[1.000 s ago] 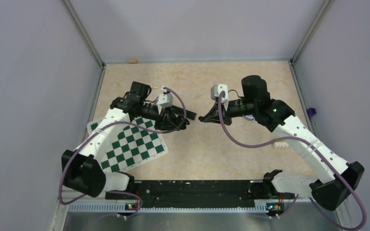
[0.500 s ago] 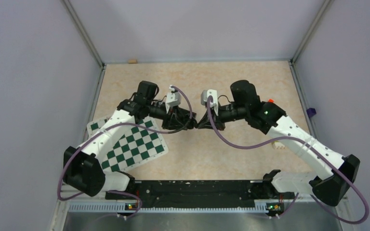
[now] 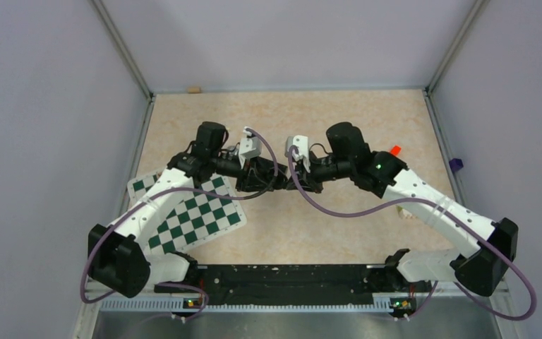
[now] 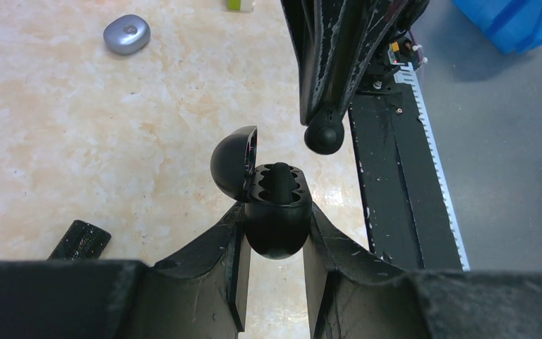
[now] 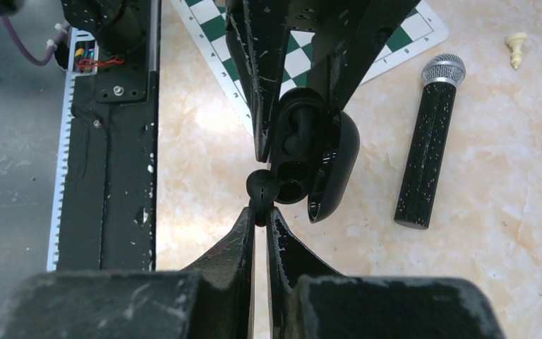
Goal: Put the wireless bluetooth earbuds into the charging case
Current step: Insert the right earbud into the right side groove of the charging case, then close the charging case, then place the charging case with the earbuds at the center of the board.
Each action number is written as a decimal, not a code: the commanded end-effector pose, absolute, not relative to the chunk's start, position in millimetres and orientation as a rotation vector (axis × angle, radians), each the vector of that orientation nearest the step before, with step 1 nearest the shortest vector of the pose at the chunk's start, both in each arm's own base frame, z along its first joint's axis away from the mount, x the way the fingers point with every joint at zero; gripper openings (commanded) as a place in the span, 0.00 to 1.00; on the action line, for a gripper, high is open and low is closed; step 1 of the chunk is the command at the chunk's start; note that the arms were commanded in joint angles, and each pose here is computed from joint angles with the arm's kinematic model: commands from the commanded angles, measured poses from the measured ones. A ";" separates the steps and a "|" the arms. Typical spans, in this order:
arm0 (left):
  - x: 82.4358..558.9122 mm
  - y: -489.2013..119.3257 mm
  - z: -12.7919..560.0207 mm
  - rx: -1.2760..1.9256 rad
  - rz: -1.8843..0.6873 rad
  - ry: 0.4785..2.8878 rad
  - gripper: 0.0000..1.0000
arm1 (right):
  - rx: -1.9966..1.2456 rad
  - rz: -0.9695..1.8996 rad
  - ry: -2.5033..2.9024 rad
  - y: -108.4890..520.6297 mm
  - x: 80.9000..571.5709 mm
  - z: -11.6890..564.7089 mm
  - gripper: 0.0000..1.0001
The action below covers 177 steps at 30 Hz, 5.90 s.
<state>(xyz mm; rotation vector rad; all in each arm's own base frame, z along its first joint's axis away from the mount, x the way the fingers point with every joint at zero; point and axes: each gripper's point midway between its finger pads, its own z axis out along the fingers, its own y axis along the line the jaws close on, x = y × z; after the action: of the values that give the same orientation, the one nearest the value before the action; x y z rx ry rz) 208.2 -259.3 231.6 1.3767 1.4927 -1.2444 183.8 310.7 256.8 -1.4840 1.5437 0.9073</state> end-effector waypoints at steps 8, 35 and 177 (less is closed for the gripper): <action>205.5 -260.6 246.4 1.376 -1.230 1.415 0.00 | -1.472 0.845 1.555 320.1 191.6 251.2 0.00; 202.6 -260.2 248.7 1.377 -1.235 1.400 0.00 | -1.471 0.747 1.561 327.5 198.5 242.5 0.00; 338.3 -409.1 57.7 0.935 -1.232 2.423 0.06 | -0.200 -0.216 1.378 57.3 333.9 365.1 0.99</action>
<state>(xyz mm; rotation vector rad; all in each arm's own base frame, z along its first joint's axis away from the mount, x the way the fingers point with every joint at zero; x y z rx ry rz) 317.4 -404.4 52.8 1.0253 2.4085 -1.2807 336.5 62.2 350.8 -0.2411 1.4262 -0.2320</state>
